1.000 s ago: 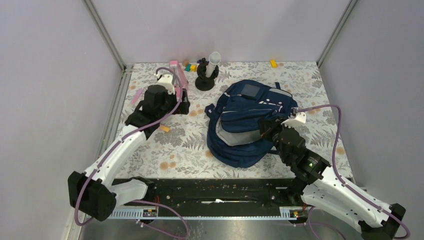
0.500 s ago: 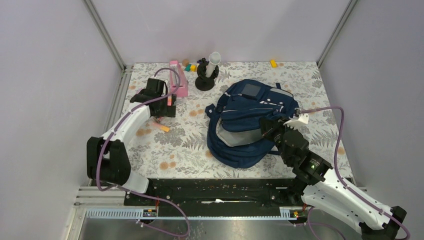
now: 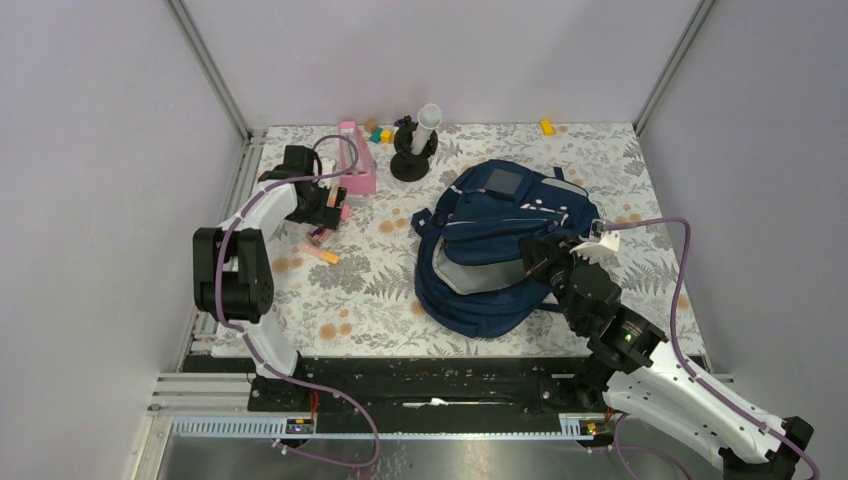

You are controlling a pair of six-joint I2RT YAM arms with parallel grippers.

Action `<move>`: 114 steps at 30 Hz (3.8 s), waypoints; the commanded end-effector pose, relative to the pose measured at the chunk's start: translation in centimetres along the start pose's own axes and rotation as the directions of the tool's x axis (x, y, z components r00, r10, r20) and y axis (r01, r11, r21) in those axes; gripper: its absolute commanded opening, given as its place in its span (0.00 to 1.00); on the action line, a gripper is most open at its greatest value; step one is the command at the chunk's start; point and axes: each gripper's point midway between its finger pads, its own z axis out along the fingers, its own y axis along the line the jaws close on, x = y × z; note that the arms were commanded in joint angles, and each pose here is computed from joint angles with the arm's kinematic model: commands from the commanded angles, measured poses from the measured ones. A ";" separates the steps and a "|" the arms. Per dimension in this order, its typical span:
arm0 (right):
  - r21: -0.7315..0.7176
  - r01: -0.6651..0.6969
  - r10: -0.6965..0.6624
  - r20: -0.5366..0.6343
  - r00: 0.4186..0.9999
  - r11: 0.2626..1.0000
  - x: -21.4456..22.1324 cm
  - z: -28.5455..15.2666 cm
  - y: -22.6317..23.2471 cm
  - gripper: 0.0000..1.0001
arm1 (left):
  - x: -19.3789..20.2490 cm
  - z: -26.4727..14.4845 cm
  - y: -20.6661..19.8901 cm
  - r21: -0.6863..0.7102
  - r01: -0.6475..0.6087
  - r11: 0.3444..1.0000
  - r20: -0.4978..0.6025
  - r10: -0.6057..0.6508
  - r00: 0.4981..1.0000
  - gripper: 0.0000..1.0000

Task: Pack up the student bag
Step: Pick up the stationery from the center of the board, then place the stationery in the student bag.

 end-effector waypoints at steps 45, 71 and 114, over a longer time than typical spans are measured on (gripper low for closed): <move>-0.106 -0.109 0.121 0.106 0.987 0.988 -4.4 -0.3 4.0 0.00 | -5.3 -14.9 -7.5 0.237 -0.023 0.971 0.444 -0.087 0.892 0.07; -0.111 -0.091 0.101 0.094 0.990 0.990 -4.7 -0.8 4.1 0.00 | 5.3 -18.1 -37.4 0.312 -0.699 0.644 0.703 0.338 0.626 0.05; -0.007 -0.089 0.090 0.069 0.994 0.996 -1.4 0.0 0.3 0.00 | 1.6 -15.1 -40.3 0.269 -0.641 0.719 0.793 0.212 0.571 0.99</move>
